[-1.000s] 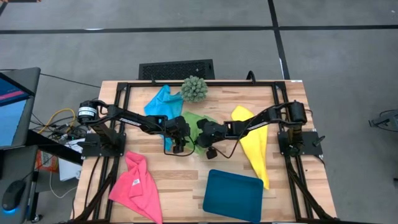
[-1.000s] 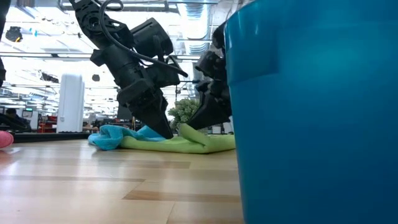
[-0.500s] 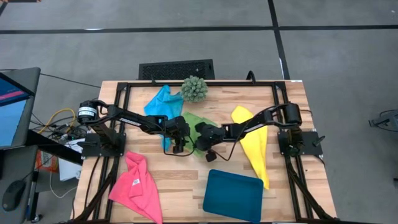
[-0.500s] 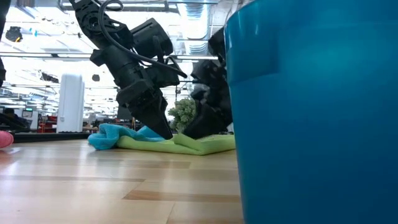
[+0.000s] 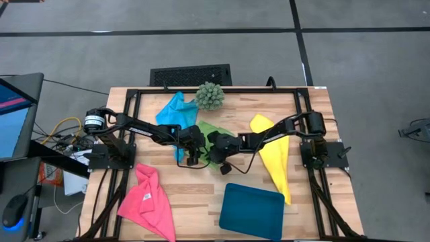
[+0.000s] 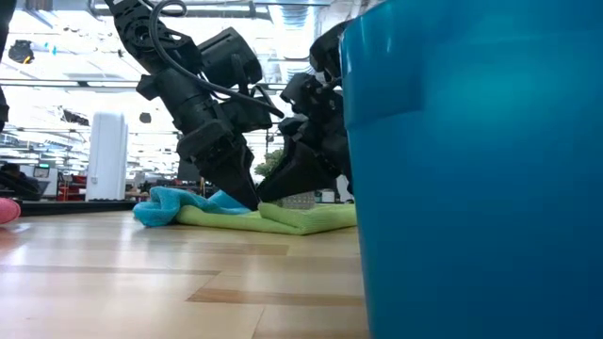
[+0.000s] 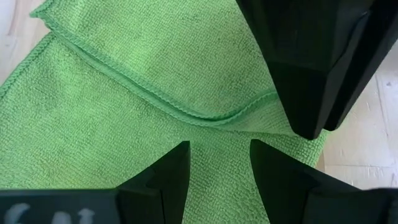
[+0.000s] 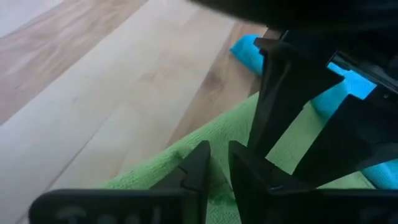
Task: Fold microfiber towels
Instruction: Fold the green microfiber cloth
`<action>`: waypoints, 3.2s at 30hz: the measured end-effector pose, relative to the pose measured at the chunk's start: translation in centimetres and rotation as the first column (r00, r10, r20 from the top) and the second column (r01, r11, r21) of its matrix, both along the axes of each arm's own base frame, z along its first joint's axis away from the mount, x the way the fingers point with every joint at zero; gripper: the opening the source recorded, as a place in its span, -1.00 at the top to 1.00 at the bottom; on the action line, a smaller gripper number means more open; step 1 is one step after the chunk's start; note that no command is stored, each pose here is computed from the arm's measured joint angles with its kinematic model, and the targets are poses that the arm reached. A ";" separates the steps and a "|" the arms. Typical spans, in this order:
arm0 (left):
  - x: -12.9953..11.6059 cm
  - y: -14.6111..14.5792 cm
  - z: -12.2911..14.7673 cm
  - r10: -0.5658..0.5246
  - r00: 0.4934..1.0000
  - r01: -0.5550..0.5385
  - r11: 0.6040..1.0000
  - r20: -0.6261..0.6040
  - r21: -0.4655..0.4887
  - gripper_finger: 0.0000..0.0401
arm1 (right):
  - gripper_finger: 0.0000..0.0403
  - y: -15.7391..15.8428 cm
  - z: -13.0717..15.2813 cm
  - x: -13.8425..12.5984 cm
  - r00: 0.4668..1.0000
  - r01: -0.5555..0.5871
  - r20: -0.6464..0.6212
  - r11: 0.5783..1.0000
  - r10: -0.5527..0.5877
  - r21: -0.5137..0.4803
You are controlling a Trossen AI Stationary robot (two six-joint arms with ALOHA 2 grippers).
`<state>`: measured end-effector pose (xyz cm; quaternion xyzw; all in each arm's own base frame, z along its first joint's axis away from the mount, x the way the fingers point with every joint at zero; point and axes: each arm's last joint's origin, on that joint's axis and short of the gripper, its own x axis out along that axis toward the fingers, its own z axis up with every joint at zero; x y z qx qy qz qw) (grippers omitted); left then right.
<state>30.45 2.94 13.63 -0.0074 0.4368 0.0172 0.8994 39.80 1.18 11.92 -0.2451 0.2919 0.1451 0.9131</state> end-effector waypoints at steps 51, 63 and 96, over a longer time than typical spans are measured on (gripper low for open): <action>-0.2 -3.2 0.9 -0.015 0.999 0.014 0.999 0.030 0.044 0.20 | 0.30 -4.5 2.0 -6.3 0.938 0.342 -0.118 0.924 -0.326 0.171; -0.9 -4.3 -0.4 0.011 1.000 -0.011 1.000 -0.010 0.008 0.20 | 0.31 -4.3 2.1 -6.2 0.941 0.337 -0.103 0.924 -0.323 0.181; -4.5 -4.6 3.1 0.289 0.953 -0.270 0.946 -0.093 0.180 0.20 | 0.39 0.6 -4.1 1.4 0.979 0.199 0.006 0.952 -0.206 0.230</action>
